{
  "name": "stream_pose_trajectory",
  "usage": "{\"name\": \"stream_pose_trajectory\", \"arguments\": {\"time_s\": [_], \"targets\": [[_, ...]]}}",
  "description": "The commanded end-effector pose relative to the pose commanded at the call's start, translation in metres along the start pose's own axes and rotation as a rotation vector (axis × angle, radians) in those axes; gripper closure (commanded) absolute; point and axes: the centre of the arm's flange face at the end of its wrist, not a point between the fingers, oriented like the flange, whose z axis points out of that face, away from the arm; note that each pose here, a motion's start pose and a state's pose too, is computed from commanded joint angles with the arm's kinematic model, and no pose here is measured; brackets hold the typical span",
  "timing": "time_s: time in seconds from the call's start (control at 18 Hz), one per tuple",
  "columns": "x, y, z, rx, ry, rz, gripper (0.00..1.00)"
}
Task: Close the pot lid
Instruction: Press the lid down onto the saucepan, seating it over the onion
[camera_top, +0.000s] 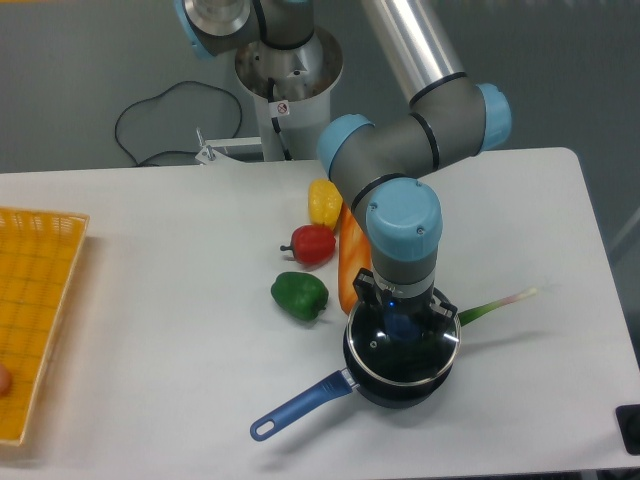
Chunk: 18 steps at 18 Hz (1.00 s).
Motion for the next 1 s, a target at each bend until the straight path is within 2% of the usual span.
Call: {"name": "stream_pose_trajectory", "arguments": {"time_s": [0.5,1.0], "targets": [[0.005,-0.011,0.011,-0.033,-0.035,0.018,0.59],[0.007,-0.013,0.014,-0.039,-0.039,0.01,0.59]]}}
